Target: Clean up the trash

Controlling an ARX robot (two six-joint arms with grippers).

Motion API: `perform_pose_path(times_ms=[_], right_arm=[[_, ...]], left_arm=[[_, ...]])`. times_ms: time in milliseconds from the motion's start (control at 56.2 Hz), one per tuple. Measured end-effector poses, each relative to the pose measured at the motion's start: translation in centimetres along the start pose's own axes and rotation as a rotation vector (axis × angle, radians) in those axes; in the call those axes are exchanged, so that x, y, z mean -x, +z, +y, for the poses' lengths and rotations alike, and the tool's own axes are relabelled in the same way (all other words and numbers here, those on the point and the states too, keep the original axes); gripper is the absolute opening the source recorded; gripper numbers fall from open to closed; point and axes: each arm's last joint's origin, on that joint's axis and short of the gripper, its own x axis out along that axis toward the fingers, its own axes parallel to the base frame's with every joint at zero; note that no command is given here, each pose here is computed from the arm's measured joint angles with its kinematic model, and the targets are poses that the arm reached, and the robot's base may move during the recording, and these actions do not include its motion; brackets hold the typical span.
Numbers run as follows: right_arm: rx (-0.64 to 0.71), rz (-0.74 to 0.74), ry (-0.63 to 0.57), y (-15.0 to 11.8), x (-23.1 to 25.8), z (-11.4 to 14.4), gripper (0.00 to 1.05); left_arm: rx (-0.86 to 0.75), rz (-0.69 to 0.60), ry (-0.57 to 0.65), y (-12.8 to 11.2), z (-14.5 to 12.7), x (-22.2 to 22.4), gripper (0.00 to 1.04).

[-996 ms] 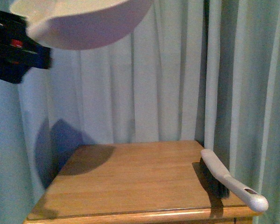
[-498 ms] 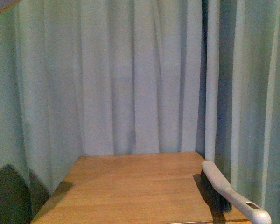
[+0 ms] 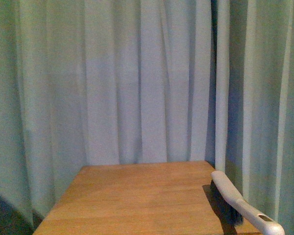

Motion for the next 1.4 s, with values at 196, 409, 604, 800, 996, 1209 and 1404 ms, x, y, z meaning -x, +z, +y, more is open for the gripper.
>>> perform_pose_path(times_ms=[196,409,604,800,996,1209,1404], right_arm=[[0.014,0.104,0.185,5.5,-3.0,2.0,0.97],[-0.034,0.278,0.303,11.3,-8.3,4.3,0.97],[-0.127,0.425,0.348,13.5,-13.9,7.2,0.97],[-0.206,0.559,0.37,12.5,-17.4,10.4,0.97],[-0.271,0.618,0.387,11.9,-18.7,12.9,0.97],[-0.285,0.719,0.368,10.5,-19.3,14.8,0.97],[-0.293,0.742,0.354,9.9,-19.6,15.1,0.97]], left_arm=[[0.0,0.0,0.0,0.0,0.0,0.0,0.26],[0.002,0.0,-0.001,0.0,0.0,0.0,0.26],[0.003,0.0,0.0,0.0,0.0,0.0,0.26],[0.003,0.0,0.0,0.0,0.0,0.0,0.26],[0.003,0.0,0.0,0.0,0.0,0.0,0.26],[0.003,0.0,0.0,0.0,0.0,0.0,0.26],[0.003,0.0,-0.001,0.0,0.0,0.0,0.26]])
